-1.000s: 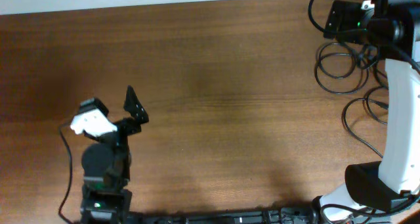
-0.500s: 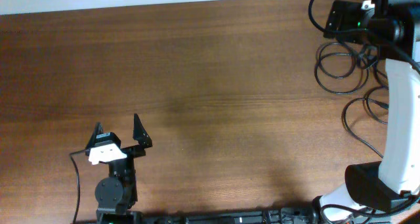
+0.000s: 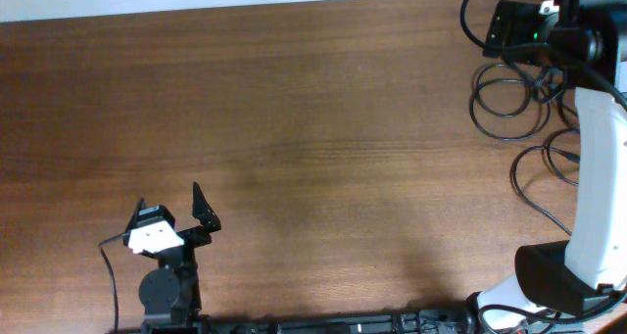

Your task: Untangle cables

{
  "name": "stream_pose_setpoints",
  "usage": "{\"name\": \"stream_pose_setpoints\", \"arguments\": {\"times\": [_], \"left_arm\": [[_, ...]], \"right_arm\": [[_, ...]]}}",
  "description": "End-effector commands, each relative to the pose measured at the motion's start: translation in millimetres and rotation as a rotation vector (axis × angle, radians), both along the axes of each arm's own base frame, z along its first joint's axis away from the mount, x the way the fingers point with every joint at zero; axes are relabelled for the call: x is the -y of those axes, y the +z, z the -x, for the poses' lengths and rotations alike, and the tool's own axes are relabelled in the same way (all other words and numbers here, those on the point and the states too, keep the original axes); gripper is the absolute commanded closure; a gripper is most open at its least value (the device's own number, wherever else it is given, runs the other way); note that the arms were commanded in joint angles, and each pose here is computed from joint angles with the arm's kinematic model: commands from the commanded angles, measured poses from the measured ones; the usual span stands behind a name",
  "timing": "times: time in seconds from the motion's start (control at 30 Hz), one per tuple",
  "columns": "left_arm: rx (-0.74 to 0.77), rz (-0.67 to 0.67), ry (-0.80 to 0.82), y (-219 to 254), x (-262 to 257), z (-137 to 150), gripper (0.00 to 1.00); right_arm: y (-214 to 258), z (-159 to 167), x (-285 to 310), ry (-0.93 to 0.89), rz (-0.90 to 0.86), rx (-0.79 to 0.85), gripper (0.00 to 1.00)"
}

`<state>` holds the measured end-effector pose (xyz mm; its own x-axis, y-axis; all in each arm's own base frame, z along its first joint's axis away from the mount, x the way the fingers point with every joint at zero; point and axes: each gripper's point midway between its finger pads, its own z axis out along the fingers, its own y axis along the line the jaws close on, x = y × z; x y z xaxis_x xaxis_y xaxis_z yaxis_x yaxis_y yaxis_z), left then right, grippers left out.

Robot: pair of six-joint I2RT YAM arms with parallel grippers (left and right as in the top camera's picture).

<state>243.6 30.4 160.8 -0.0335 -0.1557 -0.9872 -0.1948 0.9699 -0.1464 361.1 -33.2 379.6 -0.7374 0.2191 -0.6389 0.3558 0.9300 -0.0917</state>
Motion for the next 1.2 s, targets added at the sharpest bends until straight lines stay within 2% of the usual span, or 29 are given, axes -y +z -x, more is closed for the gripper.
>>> {"name": "stream_pose_setpoints", "arguments": {"times": [0.0,1.17], "left_arm": [[-0.001,0.008,-0.030,-1,5,0,0.01],[0.000,0.008,-0.029,-1,4,0,0.01]], "right_arm": [[-1,0,-2,-0.003,-0.004,0.000,0.00],[-10,-8,0,-0.009,0.008,-0.028,0.00]]}}
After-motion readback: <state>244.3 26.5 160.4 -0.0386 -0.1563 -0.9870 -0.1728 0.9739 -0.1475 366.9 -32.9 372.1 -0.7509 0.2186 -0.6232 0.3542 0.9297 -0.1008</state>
